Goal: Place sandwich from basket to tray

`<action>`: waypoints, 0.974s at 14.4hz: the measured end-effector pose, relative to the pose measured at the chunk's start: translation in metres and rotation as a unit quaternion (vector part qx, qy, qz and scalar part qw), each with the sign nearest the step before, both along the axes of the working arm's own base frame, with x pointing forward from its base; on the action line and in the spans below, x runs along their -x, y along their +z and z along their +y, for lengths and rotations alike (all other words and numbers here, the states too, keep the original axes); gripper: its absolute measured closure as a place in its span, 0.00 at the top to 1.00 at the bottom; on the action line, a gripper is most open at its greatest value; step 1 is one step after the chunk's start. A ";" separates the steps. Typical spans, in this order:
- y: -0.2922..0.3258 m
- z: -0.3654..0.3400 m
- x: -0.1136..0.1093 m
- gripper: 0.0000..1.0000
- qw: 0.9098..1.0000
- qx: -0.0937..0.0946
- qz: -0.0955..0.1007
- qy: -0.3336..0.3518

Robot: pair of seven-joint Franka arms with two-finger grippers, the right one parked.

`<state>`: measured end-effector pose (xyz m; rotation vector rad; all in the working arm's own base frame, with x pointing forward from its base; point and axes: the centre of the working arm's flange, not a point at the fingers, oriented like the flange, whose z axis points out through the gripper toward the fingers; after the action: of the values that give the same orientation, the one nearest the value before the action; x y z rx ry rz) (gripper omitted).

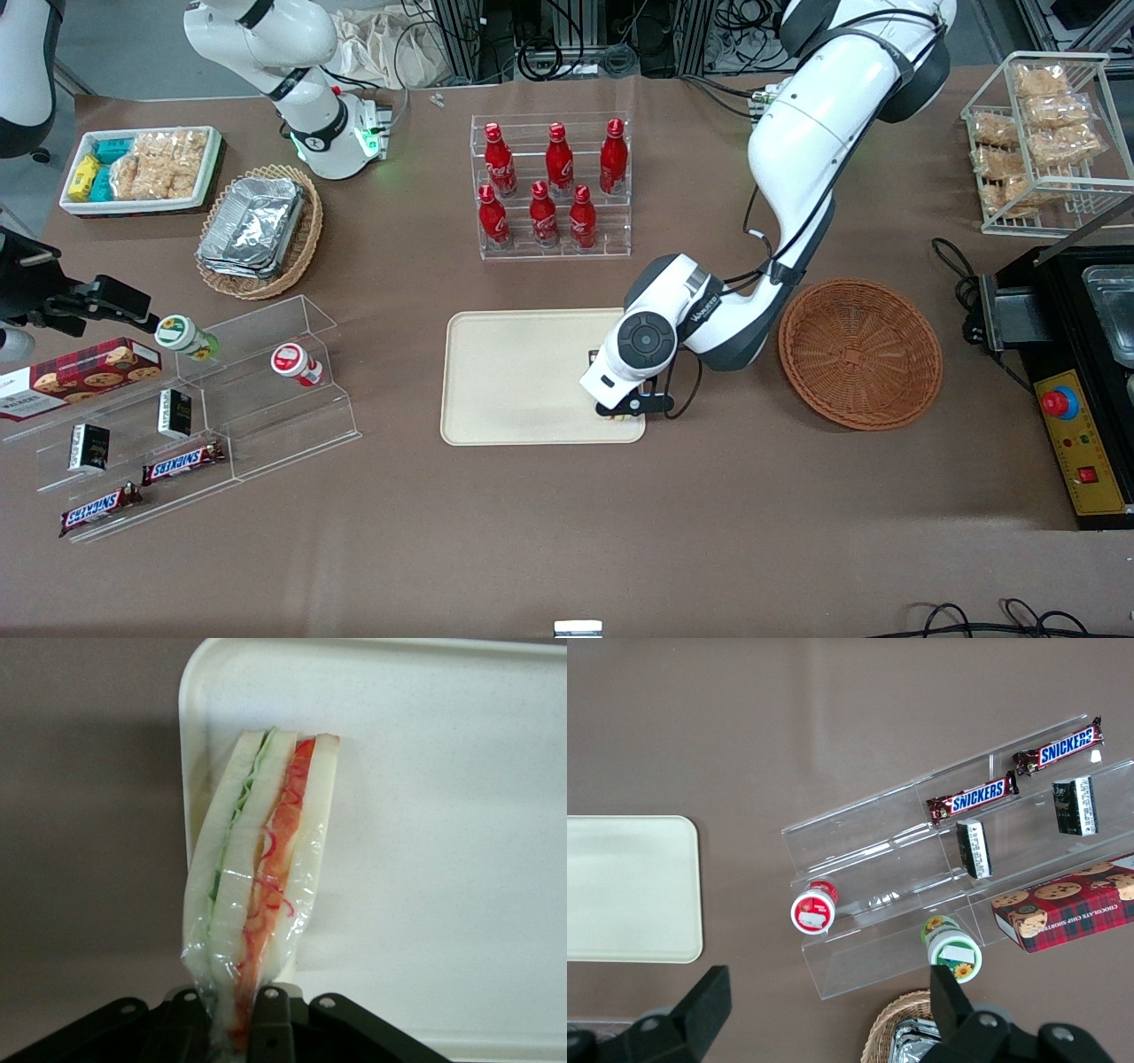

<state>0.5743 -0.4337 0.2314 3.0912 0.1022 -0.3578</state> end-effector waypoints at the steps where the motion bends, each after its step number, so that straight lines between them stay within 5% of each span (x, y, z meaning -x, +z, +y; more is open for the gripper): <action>1: 0.000 -0.001 0.001 0.19 1.000 -0.001 0.000 0.004; 3: 0.000 -0.003 0.002 0.25 1.000 -0.004 0.001 0.013; 8: 0.011 -0.004 -0.002 0.72 1.000 -0.002 -0.009 0.024; 11: 0.051 0.003 -0.019 0.99 0.998 0.007 -0.041 0.045; 14: 0.114 0.040 -0.045 1.00 0.993 -0.005 -0.088 0.078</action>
<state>0.6191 -0.3939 0.3453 3.0798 0.3392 -0.0797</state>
